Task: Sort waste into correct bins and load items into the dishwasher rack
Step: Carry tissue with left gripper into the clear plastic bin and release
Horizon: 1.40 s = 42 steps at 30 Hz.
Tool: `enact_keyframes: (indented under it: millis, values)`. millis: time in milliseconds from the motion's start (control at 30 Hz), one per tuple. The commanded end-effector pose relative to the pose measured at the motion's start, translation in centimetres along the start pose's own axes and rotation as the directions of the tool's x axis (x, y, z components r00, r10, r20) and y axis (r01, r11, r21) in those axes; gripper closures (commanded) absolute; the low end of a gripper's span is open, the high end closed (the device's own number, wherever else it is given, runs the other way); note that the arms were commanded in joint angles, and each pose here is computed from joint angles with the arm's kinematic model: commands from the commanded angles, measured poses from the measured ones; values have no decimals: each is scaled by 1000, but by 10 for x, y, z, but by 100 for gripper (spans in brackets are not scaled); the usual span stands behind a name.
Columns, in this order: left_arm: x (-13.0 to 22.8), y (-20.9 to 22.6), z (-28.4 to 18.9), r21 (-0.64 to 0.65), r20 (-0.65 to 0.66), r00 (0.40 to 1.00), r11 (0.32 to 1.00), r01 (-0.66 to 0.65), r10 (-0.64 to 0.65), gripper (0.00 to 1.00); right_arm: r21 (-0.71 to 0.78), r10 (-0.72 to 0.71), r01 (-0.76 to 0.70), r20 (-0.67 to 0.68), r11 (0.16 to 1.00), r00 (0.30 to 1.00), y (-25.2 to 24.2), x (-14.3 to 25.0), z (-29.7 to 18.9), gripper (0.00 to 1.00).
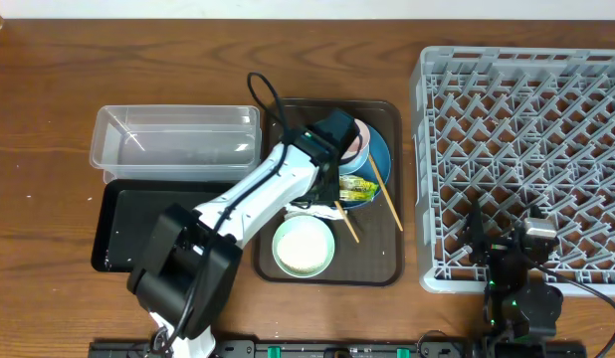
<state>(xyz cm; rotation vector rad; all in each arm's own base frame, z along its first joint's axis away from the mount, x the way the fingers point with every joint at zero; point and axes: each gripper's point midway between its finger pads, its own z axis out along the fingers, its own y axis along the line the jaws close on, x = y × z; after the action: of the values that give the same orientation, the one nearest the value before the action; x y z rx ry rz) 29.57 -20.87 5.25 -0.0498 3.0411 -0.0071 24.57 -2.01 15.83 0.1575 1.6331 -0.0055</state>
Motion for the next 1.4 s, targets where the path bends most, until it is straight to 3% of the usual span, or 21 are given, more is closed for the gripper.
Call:
enact_keyframes:
  millis: [0, 200, 333, 667, 1000, 1233, 1300, 1367]
  values:
    - [2, 10, -3, -42, 13, 1000, 999, -7, 8, 92, 14, 8, -8, -3, 1000, 1000, -3, 1, 0, 1]
    - [-14, 33, -41, -125, 158, 987, 992, 9, 11, 94, 14, 7, -7, -3, 1000, 1000, -3, 1, 0, 1]
    - [-22, 40, -74, -100, 252, 968, 995, 31, -5, 94, 14, 8, -8, -3, 1000, 1000, -3, 1, 0, 1]
    - [-65, 103, -139, -158, 522, 848, 967, 198, -89, 94, 14, 8, -8, -3, 1000, 1000, -3, 1, 0, 1]
    - [-120, 170, -129, -198, 575, 807, 933, 300, -137, 94, 13, 7, -7, -3, 1000, 1000, -3, 1, 0, 1]
    - [-126, 213, -86, -272, 493, 846, 887, 373, -204, 94, 14, 7, -7, -3, 1000, 1000, -3, 1, 0, 1]
    - [-127, 218, -79, -281, 484, 848, 880, 382, -214, 89, 14, 8, -8, -3, 1000, 1000, -3, 1, 0, 1]
    - [-128, 220, -79, -278, 488, 845, 879, 388, -218, 73, 13, 8, -8, -3, 1000, 1000, -3, 1, 0, 1]
